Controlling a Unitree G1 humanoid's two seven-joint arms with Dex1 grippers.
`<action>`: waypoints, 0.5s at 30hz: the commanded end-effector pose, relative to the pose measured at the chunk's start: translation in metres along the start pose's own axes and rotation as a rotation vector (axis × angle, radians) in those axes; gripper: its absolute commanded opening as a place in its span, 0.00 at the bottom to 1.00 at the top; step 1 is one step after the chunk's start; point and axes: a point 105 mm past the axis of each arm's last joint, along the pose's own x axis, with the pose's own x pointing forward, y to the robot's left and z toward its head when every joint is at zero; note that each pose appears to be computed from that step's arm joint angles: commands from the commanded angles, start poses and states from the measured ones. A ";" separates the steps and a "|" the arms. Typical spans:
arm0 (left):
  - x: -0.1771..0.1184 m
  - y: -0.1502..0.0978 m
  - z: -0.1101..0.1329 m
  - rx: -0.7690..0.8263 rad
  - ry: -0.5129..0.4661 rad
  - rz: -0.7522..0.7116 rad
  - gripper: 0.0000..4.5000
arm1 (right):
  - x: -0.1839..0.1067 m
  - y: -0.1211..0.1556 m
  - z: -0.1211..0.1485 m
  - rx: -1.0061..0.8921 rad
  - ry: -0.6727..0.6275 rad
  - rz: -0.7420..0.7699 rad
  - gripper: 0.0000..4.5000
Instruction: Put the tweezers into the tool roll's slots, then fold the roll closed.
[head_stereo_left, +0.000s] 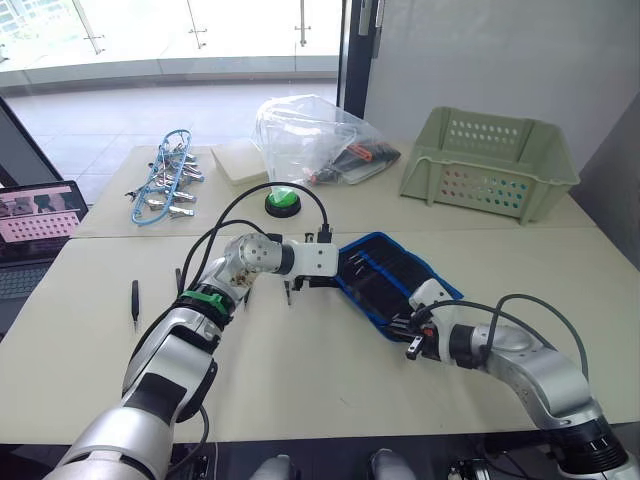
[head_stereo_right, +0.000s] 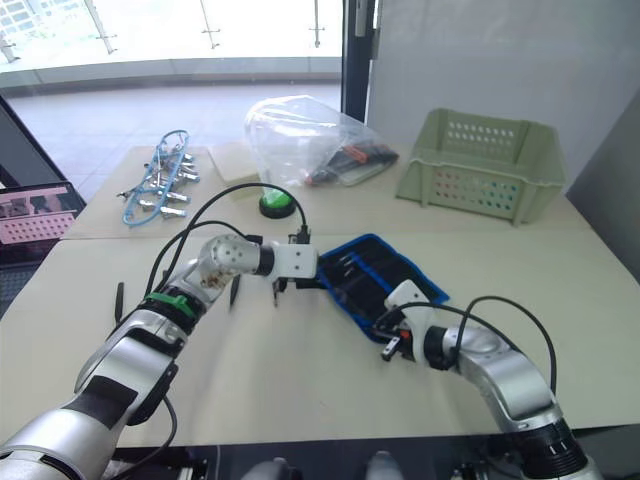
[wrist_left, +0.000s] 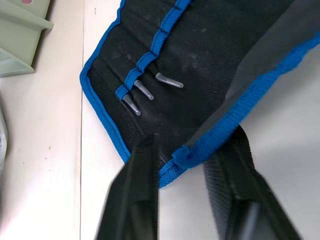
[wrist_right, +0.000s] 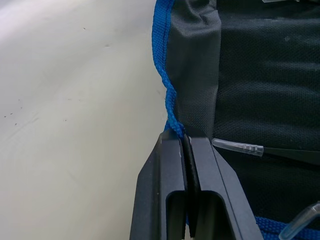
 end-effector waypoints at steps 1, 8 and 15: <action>0.000 0.002 0.012 0.032 -0.050 0.013 0.01 | -0.009 -0.024 -0.004 -0.010 0.008 -0.107 0.00; 0.016 -0.003 0.016 -0.046 -0.061 0.074 0.01 | -0.016 -0.072 0.010 -0.091 -0.028 -0.295 0.00; 0.026 0.025 0.015 -0.117 -0.020 0.204 0.01 | -0.015 -0.094 0.021 -0.147 -0.046 -0.356 0.00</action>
